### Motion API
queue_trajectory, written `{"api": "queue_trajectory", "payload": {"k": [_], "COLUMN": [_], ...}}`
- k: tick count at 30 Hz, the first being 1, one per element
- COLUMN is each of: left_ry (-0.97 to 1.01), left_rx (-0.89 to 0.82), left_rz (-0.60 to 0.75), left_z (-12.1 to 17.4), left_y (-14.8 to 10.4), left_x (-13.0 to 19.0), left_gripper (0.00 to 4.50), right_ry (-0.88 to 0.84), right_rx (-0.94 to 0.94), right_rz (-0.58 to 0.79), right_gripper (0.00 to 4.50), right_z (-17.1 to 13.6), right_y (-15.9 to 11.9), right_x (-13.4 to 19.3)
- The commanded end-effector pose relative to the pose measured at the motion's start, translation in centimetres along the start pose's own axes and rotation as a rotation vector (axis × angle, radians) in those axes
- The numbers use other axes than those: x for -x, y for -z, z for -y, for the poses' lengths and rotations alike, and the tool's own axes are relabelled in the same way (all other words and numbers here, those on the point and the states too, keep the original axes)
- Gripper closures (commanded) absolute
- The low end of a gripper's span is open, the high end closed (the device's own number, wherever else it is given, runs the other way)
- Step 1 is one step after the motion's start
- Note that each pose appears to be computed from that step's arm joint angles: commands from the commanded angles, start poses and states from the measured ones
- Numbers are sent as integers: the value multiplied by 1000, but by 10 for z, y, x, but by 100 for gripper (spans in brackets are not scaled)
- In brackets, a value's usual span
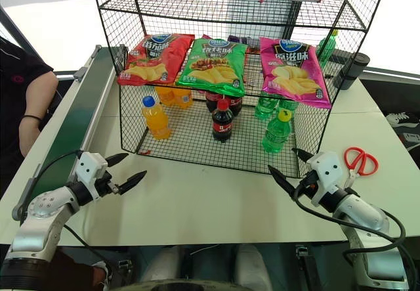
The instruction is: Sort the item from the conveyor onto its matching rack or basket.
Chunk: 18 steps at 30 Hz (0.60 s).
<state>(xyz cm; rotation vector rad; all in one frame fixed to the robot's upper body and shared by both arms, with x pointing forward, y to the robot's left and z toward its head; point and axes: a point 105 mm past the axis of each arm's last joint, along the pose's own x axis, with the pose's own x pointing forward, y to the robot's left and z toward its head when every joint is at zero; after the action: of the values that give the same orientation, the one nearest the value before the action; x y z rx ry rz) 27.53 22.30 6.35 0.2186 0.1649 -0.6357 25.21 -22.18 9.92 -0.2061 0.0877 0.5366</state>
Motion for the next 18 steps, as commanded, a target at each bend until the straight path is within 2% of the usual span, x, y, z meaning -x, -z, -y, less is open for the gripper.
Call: {"api": "queue_trajectory", "payload": {"k": [1,18], "left_ry": [-21,-53], "left_rx": [-46,-45], "left_rz": [43,30], "left_z": [-7,-11], "left_y": [-14,-12], "left_x": [3,0], "left_gripper": [0,0], "right_ry": [10,4], "right_rx": [30,35], "right_rz": [25,28], "right_gripper": [5,5], "right_z": [5,6], "right_y": [-9,-10], "right_x": [1,-3]}}
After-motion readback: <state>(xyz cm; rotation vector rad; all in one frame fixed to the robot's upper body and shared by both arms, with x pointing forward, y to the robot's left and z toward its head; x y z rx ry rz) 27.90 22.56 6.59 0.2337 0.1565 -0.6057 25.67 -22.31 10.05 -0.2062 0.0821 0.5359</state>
